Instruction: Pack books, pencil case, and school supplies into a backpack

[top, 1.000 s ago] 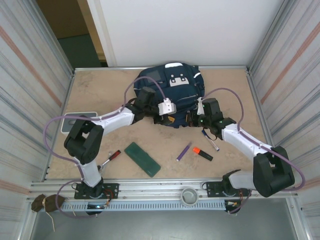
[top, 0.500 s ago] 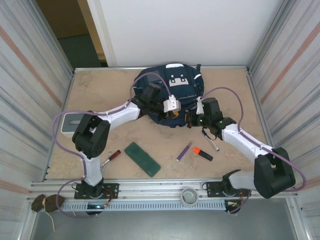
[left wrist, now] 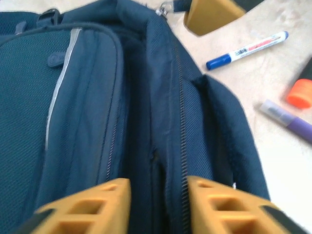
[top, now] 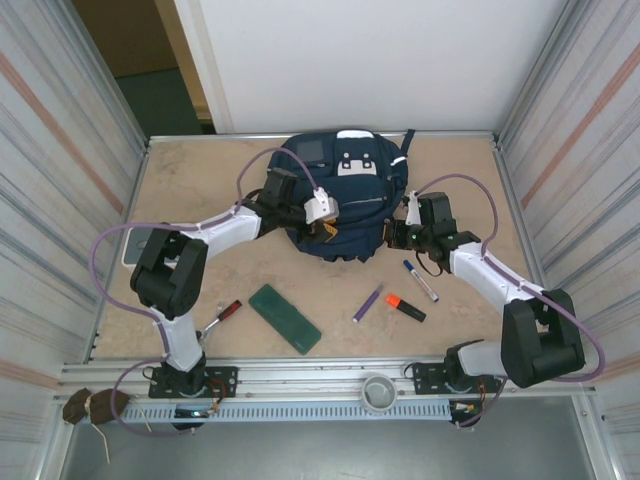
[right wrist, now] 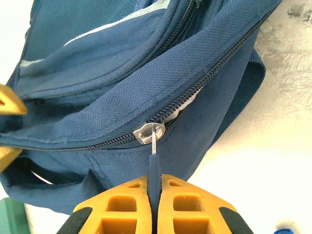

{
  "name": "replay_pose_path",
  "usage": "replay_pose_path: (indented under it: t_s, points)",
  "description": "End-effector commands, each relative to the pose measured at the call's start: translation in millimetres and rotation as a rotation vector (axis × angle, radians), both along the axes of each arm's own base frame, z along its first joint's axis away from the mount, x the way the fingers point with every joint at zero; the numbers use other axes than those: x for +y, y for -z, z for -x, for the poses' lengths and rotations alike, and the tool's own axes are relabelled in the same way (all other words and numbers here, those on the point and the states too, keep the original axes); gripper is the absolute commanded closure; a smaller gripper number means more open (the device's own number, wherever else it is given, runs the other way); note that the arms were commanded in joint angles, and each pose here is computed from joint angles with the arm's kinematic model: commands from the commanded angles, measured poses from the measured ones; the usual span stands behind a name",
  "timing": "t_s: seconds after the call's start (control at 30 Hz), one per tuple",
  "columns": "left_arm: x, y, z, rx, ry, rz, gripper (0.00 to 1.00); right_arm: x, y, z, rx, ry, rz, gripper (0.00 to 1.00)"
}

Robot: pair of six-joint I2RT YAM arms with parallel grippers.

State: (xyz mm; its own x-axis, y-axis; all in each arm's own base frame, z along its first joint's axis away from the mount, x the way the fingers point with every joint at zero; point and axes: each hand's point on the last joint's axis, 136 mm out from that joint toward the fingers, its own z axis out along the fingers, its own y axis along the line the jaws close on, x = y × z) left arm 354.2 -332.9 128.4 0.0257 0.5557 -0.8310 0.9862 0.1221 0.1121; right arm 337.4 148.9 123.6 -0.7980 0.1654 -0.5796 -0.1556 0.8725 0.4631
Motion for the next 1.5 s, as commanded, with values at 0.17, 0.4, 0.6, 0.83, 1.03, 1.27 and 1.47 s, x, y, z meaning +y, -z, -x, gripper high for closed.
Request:
replay_pose_path:
  t_s: [0.17, 0.4, 0.6, 0.83, 1.03, 1.27, 1.47]
  points:
    - [-32, -21, 16, -0.104, 0.007, -0.057, 0.47, 27, -56, 2, -0.152, -0.062, -0.056, 1.00]
    - [-61, -21, 18, -0.117, 0.035, -0.064, 0.46, 45, -62, 12, -0.170, -0.107, -0.092, 1.00]
    - [-71, -25, 15, -0.102, 0.050, -0.042, 0.58, 52, -62, 16, -0.177, -0.131, -0.107, 1.00]
    - [-50, -38, 19, -0.029, 0.094, -0.008, 0.98, 16, -44, 7, -0.131, -0.044, -0.026, 1.00]
    - [-34, -78, 41, -0.041, 0.200, 0.152, 1.00, -51, -2, -15, 0.046, 0.161, 0.073, 1.00]
    - [-21, -97, 46, -0.073, 0.219, 0.224, 1.00, -93, 25, -60, 0.101, 0.297, 0.112, 1.00]
    - [-21, -84, 39, -0.050, 0.199, 0.206, 1.00, -88, 29, -77, 0.141, 0.259, 0.049, 0.94]
